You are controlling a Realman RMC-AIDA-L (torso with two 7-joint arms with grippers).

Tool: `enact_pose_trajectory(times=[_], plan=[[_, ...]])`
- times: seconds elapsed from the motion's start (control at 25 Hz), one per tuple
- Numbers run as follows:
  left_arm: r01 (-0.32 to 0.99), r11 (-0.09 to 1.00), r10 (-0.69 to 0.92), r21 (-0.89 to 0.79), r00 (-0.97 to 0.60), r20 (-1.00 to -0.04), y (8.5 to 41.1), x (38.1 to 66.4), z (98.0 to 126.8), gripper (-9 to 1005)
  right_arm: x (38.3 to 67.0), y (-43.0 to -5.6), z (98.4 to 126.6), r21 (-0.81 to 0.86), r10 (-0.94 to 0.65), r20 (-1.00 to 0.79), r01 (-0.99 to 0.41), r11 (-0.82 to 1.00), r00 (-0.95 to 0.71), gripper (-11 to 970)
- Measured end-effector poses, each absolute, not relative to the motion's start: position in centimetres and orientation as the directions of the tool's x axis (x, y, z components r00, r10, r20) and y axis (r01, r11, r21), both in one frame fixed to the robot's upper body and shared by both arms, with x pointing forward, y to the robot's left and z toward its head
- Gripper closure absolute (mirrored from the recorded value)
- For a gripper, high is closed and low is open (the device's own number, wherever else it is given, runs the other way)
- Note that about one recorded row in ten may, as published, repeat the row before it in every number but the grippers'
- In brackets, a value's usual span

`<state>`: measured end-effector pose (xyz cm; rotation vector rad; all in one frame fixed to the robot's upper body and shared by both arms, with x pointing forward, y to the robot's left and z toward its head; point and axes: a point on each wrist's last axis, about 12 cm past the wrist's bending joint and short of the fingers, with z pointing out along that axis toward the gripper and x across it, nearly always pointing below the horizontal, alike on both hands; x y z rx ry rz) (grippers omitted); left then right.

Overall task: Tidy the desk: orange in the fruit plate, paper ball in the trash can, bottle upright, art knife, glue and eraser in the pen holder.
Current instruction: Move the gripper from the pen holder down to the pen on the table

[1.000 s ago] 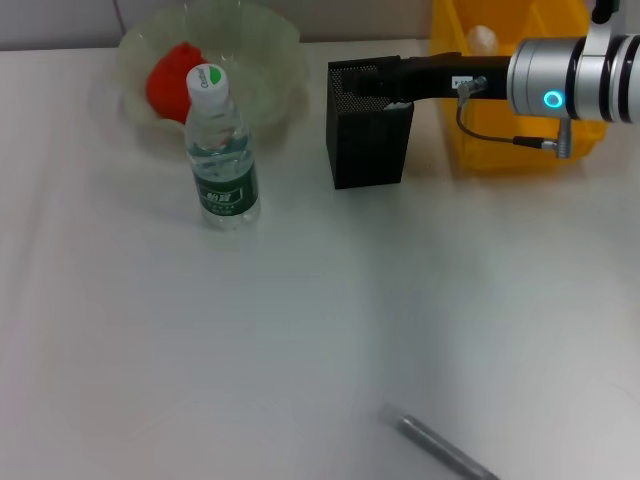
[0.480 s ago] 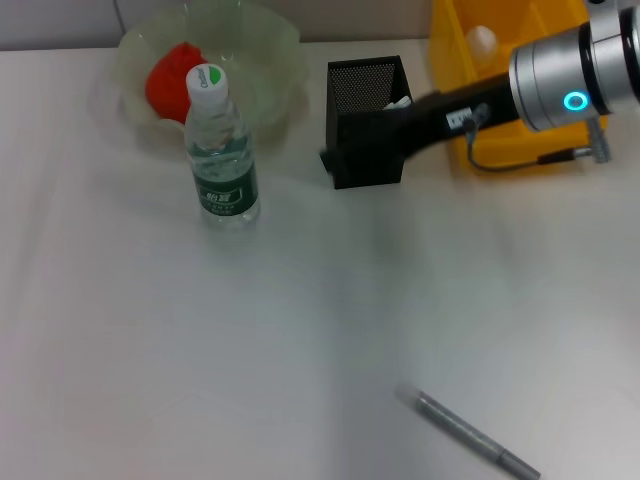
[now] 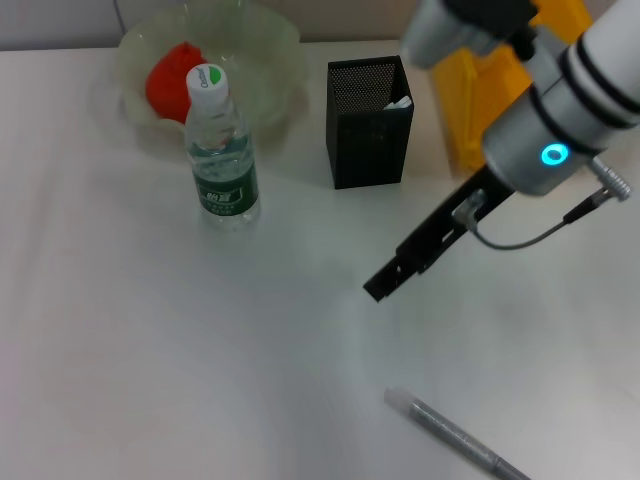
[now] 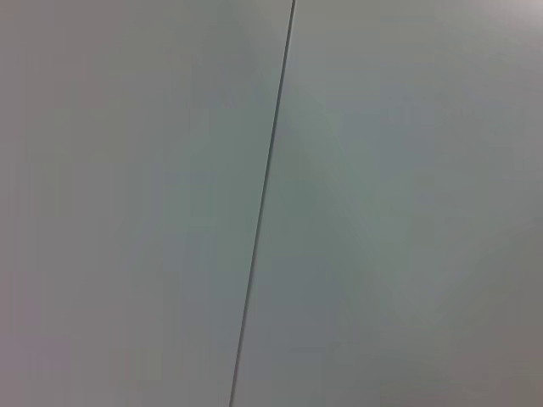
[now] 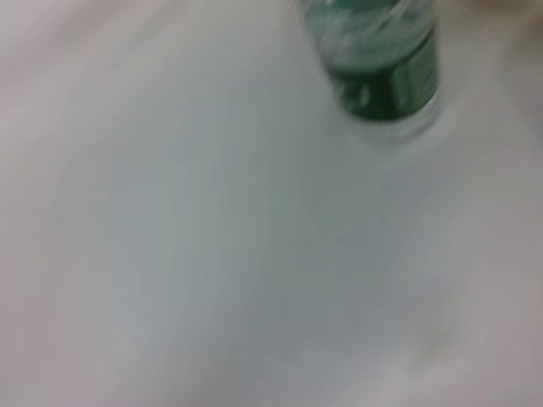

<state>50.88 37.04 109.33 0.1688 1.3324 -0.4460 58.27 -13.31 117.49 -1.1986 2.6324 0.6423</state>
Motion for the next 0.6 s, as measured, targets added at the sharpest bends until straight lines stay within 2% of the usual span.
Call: enact_pose_trajectory(times=[0.24,0.6], plan=[[0.411,0.902,-0.218,-0.131,0.17,-0.961,36.9,51.0,109.4,483,57.2,-10.8,115.8,0.279,-0.766,-0.185,-0.78,0.56,-0.616,268],[0.411,0.903,-0.214,-0.127,0.173,-0.961,36.9,51.2,109.5,483,55.7,-9.5,115.5,0.251,-0.807,-0.059,-0.792,0.557,-0.587,270]])
